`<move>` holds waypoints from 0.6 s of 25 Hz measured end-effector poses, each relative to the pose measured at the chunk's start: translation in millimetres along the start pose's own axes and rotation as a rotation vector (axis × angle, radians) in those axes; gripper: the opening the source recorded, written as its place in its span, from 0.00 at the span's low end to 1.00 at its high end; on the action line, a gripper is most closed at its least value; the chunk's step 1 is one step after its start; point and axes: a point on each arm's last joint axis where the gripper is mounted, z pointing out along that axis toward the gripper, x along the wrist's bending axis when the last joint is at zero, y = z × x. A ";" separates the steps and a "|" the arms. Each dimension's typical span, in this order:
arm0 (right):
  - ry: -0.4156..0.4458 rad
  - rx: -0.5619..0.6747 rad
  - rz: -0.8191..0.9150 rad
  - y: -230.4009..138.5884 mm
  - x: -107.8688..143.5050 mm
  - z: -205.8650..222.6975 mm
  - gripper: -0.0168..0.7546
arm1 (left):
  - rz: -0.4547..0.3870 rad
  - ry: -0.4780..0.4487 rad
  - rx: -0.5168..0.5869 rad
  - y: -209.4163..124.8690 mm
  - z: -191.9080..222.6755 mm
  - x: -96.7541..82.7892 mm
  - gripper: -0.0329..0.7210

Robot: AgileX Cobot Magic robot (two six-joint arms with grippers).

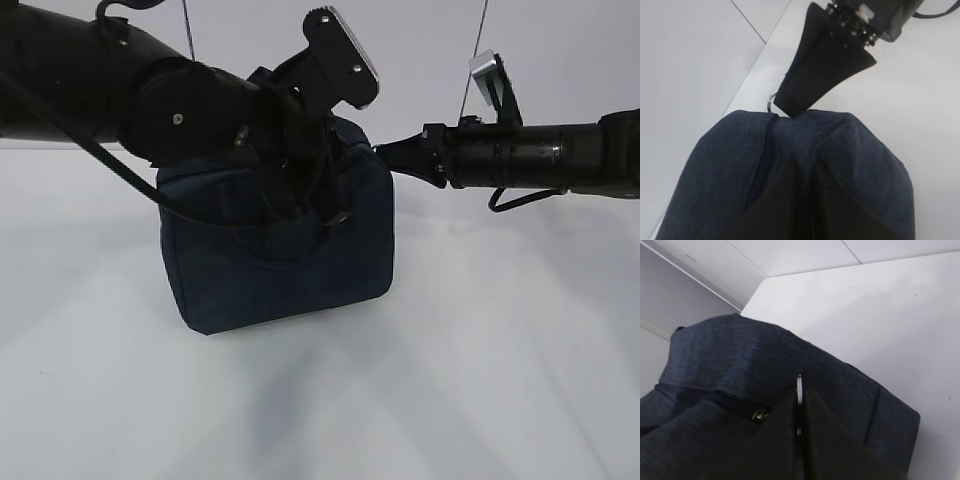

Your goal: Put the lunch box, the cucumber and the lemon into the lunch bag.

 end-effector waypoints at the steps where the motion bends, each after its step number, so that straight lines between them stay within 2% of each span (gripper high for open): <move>1: -0.008 0.000 -0.001 0.1 -0.6 0.2 0.05 | 0.000 0.001 -0.002 0.2 0.0 0.1 0.08; 15: -0.075 0.039 0.033 -12.0 -16.3 5.2 0.05 | 0.000 0.008 -0.019 1.7 0.0 0.7 0.08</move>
